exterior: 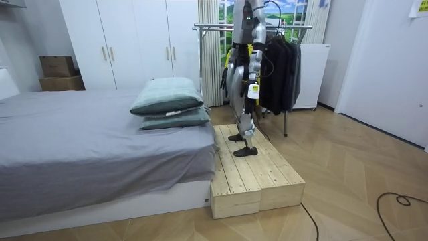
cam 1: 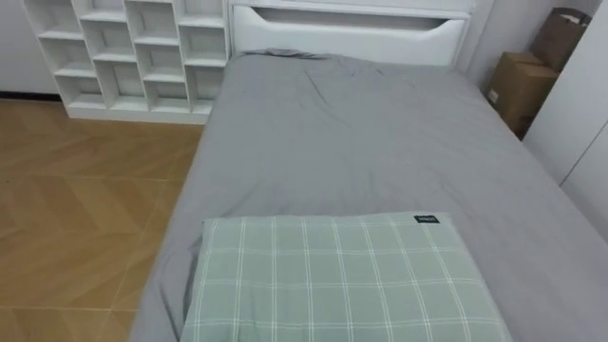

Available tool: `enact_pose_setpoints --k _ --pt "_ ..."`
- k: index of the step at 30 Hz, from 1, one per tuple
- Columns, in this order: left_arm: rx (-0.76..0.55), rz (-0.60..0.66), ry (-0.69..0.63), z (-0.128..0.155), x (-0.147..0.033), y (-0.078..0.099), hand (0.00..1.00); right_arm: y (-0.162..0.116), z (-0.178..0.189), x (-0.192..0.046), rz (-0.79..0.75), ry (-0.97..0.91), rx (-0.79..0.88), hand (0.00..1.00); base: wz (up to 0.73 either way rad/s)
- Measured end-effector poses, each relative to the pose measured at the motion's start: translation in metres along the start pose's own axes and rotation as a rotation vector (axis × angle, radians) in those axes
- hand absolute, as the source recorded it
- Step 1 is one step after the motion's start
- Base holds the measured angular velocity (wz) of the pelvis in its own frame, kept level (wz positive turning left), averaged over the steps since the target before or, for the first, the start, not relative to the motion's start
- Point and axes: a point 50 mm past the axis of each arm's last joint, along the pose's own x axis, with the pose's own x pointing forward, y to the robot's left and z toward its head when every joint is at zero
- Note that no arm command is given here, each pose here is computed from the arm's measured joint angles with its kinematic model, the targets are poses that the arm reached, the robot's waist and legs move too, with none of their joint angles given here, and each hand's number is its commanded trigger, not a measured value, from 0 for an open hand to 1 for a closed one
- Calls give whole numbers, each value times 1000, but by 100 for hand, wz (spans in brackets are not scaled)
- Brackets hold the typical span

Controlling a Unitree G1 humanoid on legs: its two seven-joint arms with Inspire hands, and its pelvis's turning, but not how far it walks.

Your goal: Hang clothes

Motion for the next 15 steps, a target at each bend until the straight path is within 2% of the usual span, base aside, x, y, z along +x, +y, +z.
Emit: enact_pose_setpoints --k 15 --pt "10 0 43 -9 -1 1 0 -1 -7 -1 12 31 62 0 0"
